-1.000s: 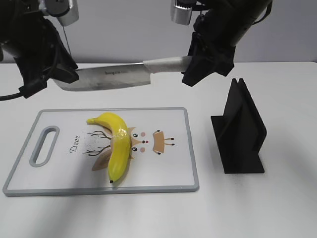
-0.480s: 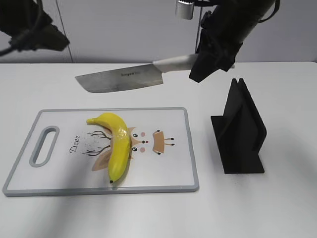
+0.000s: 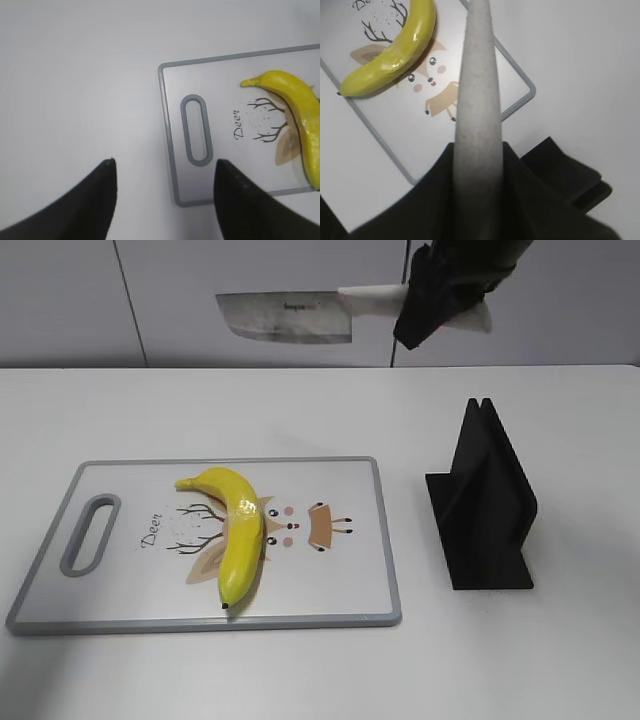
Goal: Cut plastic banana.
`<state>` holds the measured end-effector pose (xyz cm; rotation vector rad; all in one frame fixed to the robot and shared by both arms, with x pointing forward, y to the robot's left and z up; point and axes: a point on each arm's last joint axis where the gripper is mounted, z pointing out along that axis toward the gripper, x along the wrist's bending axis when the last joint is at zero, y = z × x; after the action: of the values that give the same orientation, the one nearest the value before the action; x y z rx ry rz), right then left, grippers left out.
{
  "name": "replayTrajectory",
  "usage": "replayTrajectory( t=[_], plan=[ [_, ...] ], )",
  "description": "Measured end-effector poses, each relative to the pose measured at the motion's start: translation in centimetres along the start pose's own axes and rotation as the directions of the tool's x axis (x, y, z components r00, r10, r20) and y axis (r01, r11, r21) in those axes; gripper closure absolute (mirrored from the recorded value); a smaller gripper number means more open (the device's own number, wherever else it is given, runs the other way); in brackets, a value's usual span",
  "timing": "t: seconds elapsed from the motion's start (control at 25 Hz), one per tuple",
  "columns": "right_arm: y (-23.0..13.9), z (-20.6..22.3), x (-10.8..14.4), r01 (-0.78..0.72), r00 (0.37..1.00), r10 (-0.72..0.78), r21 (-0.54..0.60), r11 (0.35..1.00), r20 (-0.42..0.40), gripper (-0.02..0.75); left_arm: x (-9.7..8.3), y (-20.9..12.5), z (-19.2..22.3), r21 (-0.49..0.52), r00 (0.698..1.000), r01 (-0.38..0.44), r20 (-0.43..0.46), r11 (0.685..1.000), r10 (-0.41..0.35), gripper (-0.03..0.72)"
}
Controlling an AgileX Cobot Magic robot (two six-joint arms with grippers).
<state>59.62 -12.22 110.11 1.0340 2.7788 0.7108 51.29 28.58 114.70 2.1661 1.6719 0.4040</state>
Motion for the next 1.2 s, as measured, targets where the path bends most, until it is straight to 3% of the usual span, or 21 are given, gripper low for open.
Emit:
replayTrajectory(
  t=[0.2, 0.4, 0.56, 0.64, 0.88, 1.2],
  plan=[
    [-2.4, -1.1, 1.7, -0.135, 0.991, 0.135, 0.007, 0.991, -0.002, 0.573, -0.5, -3.2, -1.6, -0.003, 1.000, 0.020, -0.011, 1.000, -0.020, 0.101],
    [-5.6, -2.6, 3.4, -0.320, 0.944, 0.327, -0.110, 0.941, 0.051, 0.573, -1.7, -7.9, -4.6, -0.093, 0.999, 0.006, -0.049, 0.996, -0.010, 0.103],
    [-8.2, -4.4, 4.2, -0.431, 0.885, 0.452, -0.174, 0.885, 0.110, 0.573, -2.6, -11.5, -5.8, -0.277, 0.995, -0.013, -0.096, 0.961, -0.014, 0.103],
    [-9.4, -5.3, 4.5, -0.474, 0.854, 0.504, -0.206, 0.856, 0.130, 0.573, -3.0, -13.6, -5.2, -0.322, 0.994, -0.017, -0.107, 0.947, -0.019, 0.103],
    [-12.4, -5.5, 5.0, -0.557, 0.779, 0.599, -0.235, 0.797, 0.185, 0.573, -4.2, -20.3, -3.0, -0.350, 0.993, -0.017, -0.113, 0.937, -0.024, 0.103],
    [-15.0, -3.7, 5.0, -0.611, 0.721, 0.656, -0.240, 0.754, 0.223, 0.573, -5.5, -25.6, -3.5, -0.471, 0.991, -0.009, -0.123, 0.882, -0.055, 0.136]
  ],
)
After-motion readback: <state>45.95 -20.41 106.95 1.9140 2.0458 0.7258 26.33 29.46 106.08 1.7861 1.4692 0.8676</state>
